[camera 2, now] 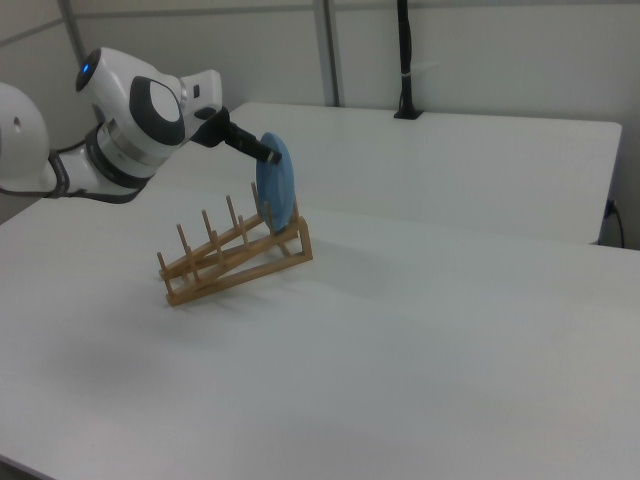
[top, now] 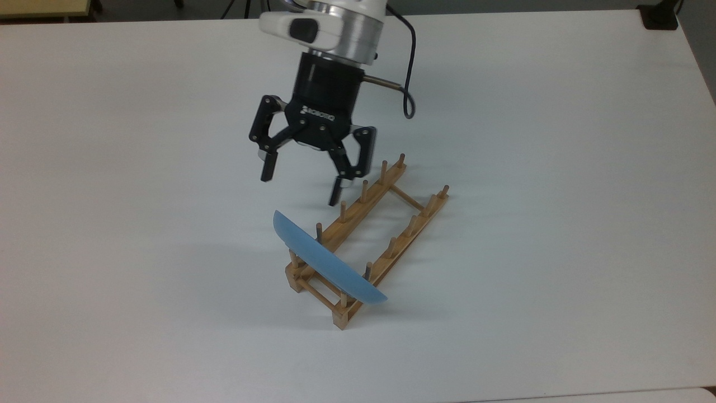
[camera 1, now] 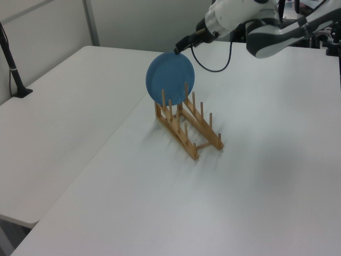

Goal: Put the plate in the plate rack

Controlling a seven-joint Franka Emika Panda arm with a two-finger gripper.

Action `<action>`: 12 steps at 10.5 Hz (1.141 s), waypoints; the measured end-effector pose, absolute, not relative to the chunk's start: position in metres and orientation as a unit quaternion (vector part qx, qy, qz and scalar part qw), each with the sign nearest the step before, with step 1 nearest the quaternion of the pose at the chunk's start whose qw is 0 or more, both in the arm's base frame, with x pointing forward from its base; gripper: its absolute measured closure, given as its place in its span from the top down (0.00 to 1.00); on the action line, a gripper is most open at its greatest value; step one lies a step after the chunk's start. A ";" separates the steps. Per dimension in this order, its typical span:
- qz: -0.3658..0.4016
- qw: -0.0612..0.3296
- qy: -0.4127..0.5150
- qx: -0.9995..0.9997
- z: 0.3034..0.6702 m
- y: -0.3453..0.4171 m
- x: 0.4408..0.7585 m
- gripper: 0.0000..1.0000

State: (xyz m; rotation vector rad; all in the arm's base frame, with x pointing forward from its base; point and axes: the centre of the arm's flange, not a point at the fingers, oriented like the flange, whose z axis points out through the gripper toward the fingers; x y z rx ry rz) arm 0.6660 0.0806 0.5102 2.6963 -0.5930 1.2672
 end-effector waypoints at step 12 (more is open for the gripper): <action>-0.001 0.017 -0.098 0.995 0.572 -0.026 0.585 1.00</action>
